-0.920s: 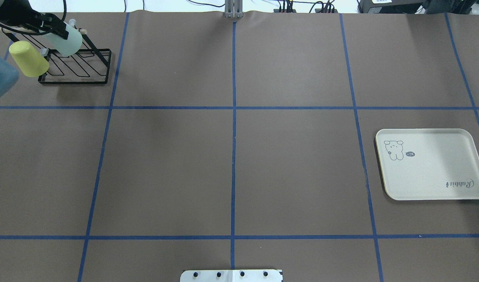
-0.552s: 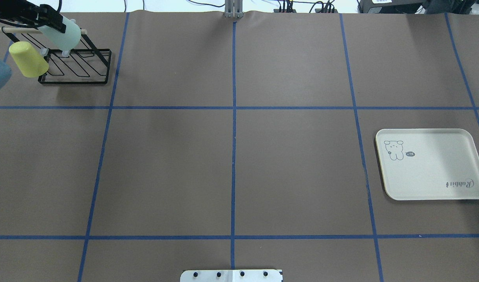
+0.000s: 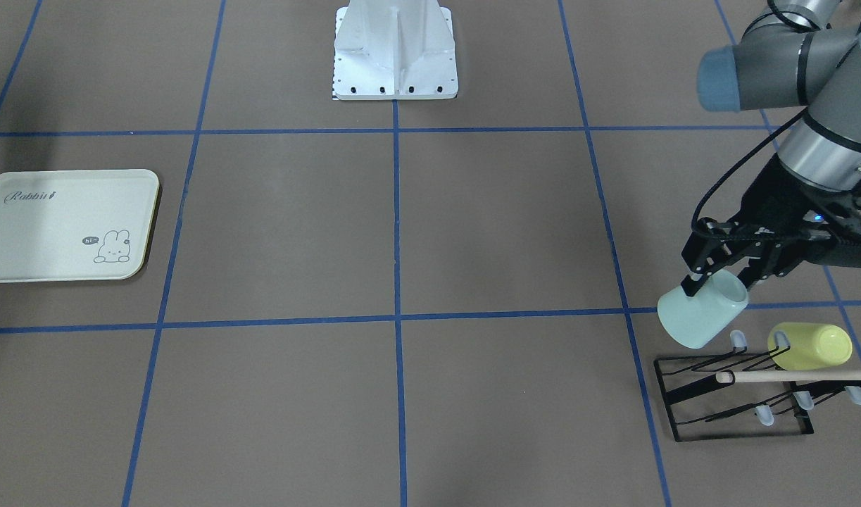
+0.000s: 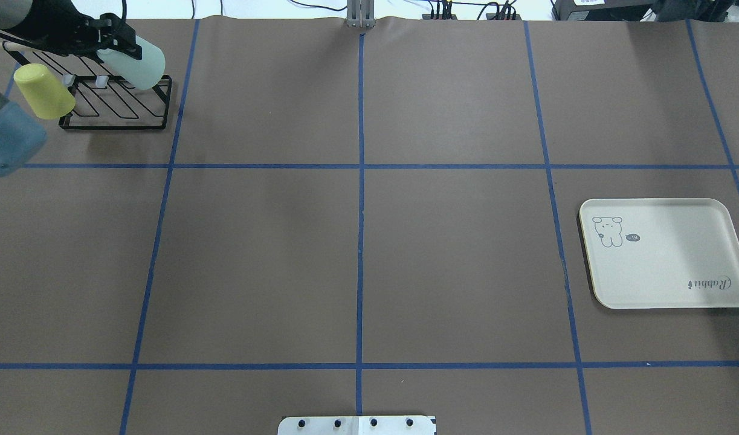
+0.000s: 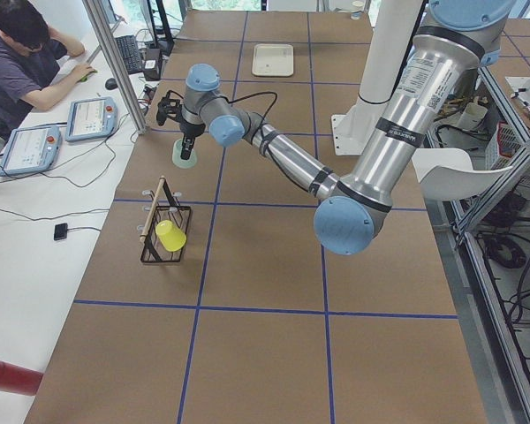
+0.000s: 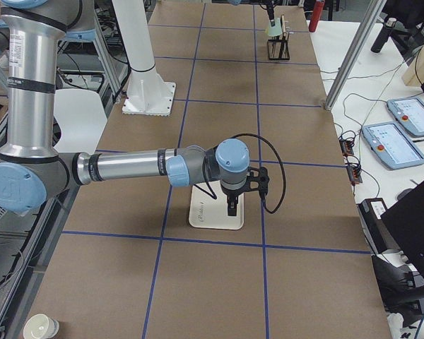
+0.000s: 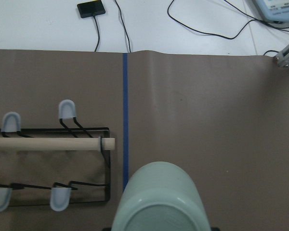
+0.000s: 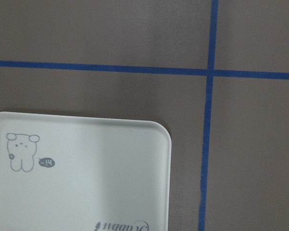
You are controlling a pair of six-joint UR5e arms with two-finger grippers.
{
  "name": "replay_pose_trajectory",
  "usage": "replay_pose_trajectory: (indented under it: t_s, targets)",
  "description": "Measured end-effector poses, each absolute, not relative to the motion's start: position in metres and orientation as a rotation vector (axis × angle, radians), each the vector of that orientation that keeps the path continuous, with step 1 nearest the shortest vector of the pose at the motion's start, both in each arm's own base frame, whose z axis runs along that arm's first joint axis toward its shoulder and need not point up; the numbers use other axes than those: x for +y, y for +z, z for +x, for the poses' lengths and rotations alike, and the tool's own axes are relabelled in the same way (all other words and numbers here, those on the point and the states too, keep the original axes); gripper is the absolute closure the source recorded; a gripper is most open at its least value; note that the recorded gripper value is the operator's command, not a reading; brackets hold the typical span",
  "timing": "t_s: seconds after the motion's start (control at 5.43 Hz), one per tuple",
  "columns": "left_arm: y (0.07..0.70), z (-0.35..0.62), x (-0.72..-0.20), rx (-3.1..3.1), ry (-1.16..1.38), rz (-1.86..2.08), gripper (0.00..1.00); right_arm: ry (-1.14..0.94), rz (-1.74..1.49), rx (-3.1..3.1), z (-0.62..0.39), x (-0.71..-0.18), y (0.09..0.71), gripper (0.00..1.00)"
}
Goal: Left arm grabs green cup and hands to right arm on tray
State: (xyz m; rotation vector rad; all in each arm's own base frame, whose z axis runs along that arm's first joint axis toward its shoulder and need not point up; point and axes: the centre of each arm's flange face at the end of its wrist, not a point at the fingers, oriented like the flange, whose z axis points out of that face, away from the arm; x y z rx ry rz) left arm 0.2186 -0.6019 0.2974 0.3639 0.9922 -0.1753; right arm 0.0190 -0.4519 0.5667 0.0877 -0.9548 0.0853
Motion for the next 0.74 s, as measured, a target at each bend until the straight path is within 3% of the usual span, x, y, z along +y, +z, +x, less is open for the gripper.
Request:
replay_pose_trajectory:
  t_s: [0.74]
  targets:
    - [0.245, 0.268, -0.554, 1.36, -0.34, 0.304, 0.75, 0.155, 0.258, -1.224, -0.057, -0.439, 0.487, 0.0]
